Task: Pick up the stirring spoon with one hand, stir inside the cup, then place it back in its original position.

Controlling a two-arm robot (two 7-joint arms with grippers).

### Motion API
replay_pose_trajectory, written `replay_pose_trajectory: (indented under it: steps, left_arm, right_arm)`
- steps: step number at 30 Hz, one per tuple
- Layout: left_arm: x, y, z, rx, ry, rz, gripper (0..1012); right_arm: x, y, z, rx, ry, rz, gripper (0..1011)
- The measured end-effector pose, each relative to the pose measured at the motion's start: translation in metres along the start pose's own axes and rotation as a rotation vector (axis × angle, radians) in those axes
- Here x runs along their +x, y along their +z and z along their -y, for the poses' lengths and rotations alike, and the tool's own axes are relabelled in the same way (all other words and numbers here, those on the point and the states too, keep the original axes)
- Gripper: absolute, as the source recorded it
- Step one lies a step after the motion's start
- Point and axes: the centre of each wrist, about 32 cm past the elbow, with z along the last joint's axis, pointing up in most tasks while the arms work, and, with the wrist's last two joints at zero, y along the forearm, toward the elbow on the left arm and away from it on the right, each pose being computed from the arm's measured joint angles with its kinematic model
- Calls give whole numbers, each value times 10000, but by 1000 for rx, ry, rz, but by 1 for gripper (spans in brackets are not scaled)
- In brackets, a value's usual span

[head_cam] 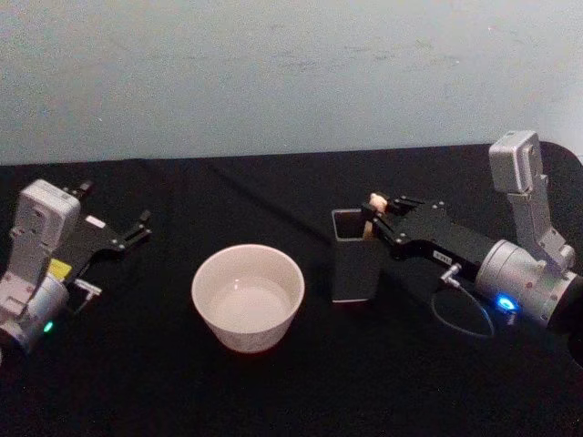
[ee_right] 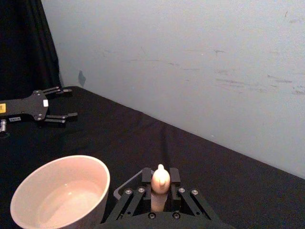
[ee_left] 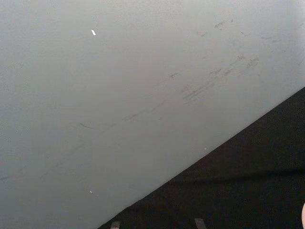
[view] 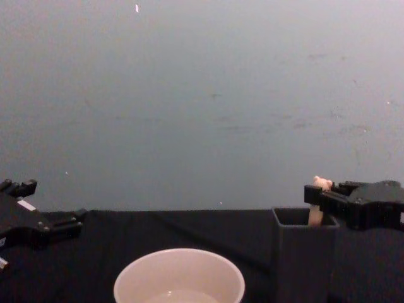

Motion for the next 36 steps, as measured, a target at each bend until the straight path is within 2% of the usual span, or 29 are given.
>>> replay_pose_trajectory:
  steps: [7, 17, 20, 21, 22, 29, 33, 36]
  left_arm:
    - [0, 0, 0, 0, 0, 0, 1001]
    - [0, 0, 0, 0, 0, 0, 1001]
    - [0, 0, 0, 0, 0, 0, 1001]
    - [0, 0, 0, 0, 0, 0, 1001]
    - [0, 0, 0, 0, 0, 0, 1001]
    - [0, 0, 0, 0, 0, 0, 1001]
    - [0, 0, 0, 0, 0, 0, 1001]
    - [0, 0, 0, 0, 0, 0, 1001]
  right_arm:
    - [4, 2, 2, 2, 0, -1, 228]
    - [7, 6, 3, 4, 1, -3, 520]
    - [7, 6, 3, 4, 2, -3, 621]
    - [7, 6, 3, 5, 2, -3, 683]
    - [7, 6, 3, 5, 2, -3, 683]
    - [7, 6, 3, 5, 3, -4, 903]
    - [7, 6, 3, 5, 3, -4, 996]
    - [8, 9, 2, 9, 2, -4, 1000]
